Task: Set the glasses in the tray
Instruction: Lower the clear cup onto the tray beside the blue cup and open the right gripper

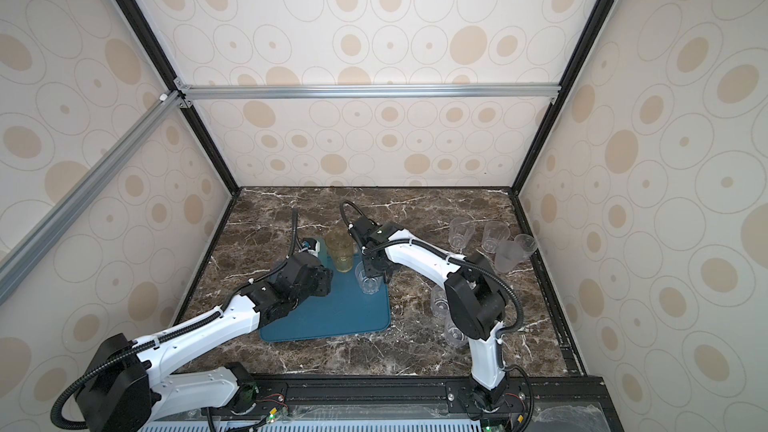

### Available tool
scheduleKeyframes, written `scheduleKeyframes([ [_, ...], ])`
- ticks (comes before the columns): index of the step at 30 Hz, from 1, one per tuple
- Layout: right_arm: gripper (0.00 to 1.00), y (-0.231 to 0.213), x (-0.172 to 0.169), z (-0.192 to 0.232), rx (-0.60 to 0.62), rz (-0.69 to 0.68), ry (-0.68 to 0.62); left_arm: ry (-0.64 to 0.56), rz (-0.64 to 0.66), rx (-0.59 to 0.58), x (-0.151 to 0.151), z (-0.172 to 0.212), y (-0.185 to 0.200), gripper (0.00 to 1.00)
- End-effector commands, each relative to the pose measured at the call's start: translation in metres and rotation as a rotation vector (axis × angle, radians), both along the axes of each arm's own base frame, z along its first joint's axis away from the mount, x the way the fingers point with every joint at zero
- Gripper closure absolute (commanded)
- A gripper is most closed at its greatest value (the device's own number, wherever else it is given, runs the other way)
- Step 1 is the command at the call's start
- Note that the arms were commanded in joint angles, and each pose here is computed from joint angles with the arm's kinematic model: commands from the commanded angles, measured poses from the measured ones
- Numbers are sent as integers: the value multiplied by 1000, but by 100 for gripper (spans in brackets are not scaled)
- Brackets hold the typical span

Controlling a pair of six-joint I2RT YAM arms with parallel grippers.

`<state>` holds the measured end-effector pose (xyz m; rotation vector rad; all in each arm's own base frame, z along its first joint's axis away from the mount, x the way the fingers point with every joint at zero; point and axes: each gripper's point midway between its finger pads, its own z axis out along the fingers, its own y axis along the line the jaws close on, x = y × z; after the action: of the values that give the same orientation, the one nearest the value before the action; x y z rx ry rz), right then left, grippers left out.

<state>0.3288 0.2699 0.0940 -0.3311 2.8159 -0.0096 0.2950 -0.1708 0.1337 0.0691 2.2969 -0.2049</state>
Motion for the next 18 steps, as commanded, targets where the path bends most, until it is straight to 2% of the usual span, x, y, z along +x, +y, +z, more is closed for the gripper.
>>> scheduleKeyframes([
  [1,94,-14,8,-19,-90,-17,1,-7,1,6,3,2,0,39],
  [18,95,-25,14,-27,-116,-18,-1,-8,-6,3,4,4,-2,40],
])
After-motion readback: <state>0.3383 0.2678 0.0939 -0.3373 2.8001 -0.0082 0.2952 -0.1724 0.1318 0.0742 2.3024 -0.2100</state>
